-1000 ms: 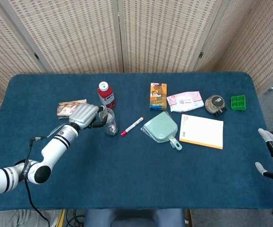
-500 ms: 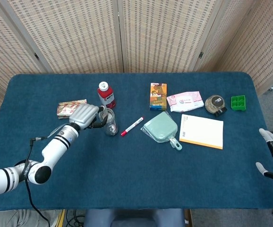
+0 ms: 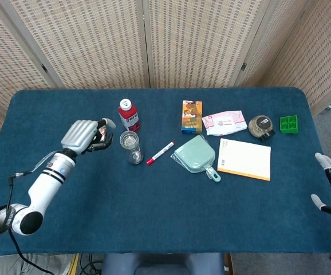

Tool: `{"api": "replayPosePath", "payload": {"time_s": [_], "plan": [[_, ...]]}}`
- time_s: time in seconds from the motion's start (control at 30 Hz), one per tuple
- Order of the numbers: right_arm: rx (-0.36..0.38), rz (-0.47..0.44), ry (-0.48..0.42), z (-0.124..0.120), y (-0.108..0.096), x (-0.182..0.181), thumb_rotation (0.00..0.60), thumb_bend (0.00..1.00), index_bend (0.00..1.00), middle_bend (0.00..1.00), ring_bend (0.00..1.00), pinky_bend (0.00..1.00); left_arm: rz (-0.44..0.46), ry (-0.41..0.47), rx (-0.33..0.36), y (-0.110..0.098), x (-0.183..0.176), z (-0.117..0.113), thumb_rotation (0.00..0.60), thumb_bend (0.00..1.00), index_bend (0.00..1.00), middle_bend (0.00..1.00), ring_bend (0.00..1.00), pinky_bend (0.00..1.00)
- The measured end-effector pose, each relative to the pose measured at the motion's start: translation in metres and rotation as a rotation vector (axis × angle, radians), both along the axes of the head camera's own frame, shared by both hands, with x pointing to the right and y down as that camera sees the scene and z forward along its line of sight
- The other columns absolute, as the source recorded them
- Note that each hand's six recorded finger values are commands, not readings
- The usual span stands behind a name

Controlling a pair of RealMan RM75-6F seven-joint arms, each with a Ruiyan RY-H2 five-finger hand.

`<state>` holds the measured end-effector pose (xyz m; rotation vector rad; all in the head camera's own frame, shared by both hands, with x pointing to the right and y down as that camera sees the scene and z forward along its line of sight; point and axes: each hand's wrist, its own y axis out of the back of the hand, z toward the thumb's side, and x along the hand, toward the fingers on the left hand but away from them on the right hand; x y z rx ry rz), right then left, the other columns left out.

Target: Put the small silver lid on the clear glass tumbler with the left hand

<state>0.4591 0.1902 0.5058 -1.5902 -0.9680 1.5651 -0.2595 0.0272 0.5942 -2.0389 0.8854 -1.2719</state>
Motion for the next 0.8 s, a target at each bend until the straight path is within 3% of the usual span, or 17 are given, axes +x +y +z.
{"api": "replayPosePath", "payload": {"time_s": [0.07, 0.17, 0.27, 0.4, 0.57, 0.8], "plan": [[-0.001, -0.007, -0.003, 0.000, -0.002, -0.002, 0.600, 0.24, 0.00, 0.12, 0.03, 0.07, -0.023, -0.017, 0.021, 0.003, -0.012, -0.004, 0.332, 0.49, 0.31, 0.76, 0.69, 1.00], [-0.008, -0.015, -0.012, 0.001, -0.006, -0.005, 0.600, 0.24, 0.00, 0.12, 0.03, 0.07, -0.055, -0.054, 0.053, 0.010, -0.032, -0.009, 0.487, 0.49, 0.30, 0.65, 0.62, 0.96], [-0.017, -0.025, -0.015, 0.003, -0.009, -0.008, 0.600, 0.24, 0.00, 0.12, 0.03, 0.07, -0.084, -0.105, 0.082, 0.021, -0.051, -0.013, 0.578, 0.47, 0.30, 0.54, 0.52, 0.80], [-0.027, -0.036, -0.021, 0.007, -0.013, -0.011, 0.600, 0.24, 0.00, 0.12, 0.03, 0.07, -0.137, -0.180, 0.103, 0.046, -0.084, -0.017, 0.600, 0.45, 0.28, 0.43, 0.40, 0.62], [-0.037, -0.046, -0.025, 0.014, -0.015, -0.014, 0.600, 0.24, 0.00, 0.12, 0.03, 0.07, -0.181, -0.248, 0.108, 0.082, -0.118, -0.021, 0.600, 0.44, 0.27, 0.36, 0.33, 0.52], [-0.049, -0.055, -0.032, 0.022, -0.012, -0.018, 0.600, 0.24, 0.00, 0.12, 0.03, 0.07, -0.227, -0.282, 0.111, 0.130, -0.147, -0.023, 0.600, 0.44, 0.27, 0.35, 0.32, 0.49]]}}
